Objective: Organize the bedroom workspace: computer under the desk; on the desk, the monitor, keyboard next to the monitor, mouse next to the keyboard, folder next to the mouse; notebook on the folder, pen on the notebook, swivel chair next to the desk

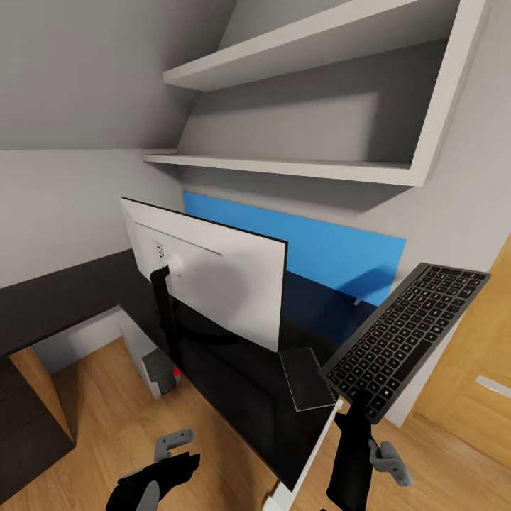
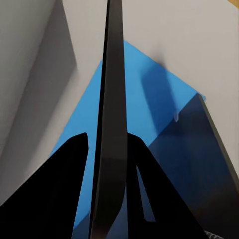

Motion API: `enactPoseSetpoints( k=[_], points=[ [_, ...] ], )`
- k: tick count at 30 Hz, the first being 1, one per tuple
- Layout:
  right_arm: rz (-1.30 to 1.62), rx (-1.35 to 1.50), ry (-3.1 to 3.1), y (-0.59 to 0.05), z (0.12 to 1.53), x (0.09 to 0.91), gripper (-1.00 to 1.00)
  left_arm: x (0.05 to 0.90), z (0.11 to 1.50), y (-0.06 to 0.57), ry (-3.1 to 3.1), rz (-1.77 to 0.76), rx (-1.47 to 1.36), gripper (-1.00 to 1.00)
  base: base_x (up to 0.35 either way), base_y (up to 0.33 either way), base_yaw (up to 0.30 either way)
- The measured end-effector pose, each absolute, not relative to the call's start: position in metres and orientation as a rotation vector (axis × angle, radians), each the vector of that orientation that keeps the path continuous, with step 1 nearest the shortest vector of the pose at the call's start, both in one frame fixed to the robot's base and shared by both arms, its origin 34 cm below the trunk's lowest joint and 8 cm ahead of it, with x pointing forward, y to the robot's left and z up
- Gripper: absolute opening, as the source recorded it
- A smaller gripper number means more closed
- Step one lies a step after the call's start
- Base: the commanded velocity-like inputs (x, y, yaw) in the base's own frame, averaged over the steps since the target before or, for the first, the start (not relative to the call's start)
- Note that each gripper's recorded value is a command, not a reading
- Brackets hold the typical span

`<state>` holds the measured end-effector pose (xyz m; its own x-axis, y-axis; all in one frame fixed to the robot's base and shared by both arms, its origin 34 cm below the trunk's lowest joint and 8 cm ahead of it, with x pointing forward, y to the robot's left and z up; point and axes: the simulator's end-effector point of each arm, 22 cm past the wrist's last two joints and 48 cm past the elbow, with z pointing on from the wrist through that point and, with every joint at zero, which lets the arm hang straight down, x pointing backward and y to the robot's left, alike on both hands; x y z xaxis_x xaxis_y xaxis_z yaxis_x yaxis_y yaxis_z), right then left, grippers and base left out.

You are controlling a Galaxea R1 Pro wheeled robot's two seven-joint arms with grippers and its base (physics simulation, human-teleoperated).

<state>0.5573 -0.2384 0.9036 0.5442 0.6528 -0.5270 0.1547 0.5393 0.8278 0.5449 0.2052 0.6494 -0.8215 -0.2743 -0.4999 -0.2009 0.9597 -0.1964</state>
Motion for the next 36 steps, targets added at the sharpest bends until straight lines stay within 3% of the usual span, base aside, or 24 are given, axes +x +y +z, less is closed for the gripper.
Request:
enactPoseSetpoints(
  k=[11,21,28,33,36],
  points=[
    [0.339,1.0,0.966,-0.249,0.902,0.556,-1.0,0.544,0.648,0.209,2.565,-0.172,-0.341,1.0,-0.015,0.026,0.0],
    [0.331,1.091,0.941,-0.275,0.915,0.561,-1.0,0.497,0.582,0.274,2.616,0.003,-0.436,1.0,-0.003,0.005,0.0],
    [0.339,1.204,0.999,-0.295,0.906,0.564,-1.0,0.478,0.561,0.285,2.612,0.054,-0.462,1.0,0.0,0.0,0.0],
    [0.358,1.212,1.01,-0.288,0.904,0.565,-1.0,0.477,0.56,0.285,2.615,0.056,-0.462,1.0,0.0,0.0,0.0],
    [0.423,1.147,1.077,-0.252,0.903,0.568,-1.0,0.477,0.559,0.287,2.615,0.06,-0.463,1.0,0.0,0.0,0.0]
  ],
)
